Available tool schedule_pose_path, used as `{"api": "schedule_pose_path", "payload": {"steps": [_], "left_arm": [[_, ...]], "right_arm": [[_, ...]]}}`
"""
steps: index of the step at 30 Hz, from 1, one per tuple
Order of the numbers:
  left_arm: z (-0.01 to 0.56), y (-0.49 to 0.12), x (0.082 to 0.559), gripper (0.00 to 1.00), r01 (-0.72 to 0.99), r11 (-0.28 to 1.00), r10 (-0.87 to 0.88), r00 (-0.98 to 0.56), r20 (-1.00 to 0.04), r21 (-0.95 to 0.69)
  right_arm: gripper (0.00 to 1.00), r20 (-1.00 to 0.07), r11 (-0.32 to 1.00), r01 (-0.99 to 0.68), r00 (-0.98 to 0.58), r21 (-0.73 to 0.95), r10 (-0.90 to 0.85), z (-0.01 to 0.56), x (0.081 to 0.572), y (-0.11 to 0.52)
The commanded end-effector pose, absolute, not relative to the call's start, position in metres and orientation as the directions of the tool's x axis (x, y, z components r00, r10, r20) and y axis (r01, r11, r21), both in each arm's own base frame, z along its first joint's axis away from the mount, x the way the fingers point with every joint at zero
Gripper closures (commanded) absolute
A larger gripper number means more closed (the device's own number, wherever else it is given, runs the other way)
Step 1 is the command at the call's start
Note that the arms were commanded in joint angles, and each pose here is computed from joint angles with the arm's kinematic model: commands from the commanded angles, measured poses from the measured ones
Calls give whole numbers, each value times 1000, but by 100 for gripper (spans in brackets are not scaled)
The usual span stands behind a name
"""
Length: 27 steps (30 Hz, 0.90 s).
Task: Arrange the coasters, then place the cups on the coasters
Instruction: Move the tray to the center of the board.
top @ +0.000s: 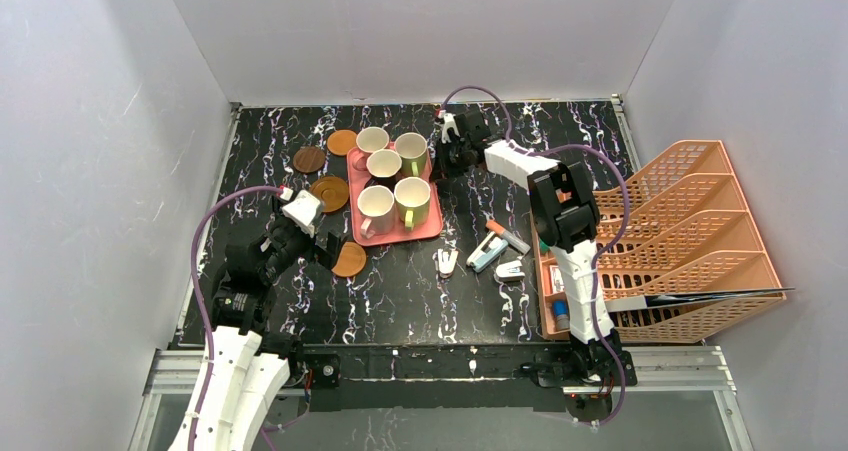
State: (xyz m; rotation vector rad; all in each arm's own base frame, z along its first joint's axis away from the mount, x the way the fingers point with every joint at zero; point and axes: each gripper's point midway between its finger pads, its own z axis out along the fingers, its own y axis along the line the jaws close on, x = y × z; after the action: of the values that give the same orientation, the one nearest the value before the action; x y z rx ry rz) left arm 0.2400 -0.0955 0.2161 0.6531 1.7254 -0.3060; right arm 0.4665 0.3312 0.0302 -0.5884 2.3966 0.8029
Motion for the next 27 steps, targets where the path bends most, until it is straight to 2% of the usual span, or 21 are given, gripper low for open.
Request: {"api": "schedule_pose_path", "payload": {"steps": [1, 27], "left_arm": [[217, -98, 238, 2, 592, 794, 263, -136, -955, 135], [215, -98, 240, 2, 593, 794, 271, -144, -952, 136]], "right_arm": [[99, -593, 806, -504, -765, 310, -251, 2, 479, 315], [99, -686, 980, -183, -723, 73, -84, -8, 576, 155]]}}
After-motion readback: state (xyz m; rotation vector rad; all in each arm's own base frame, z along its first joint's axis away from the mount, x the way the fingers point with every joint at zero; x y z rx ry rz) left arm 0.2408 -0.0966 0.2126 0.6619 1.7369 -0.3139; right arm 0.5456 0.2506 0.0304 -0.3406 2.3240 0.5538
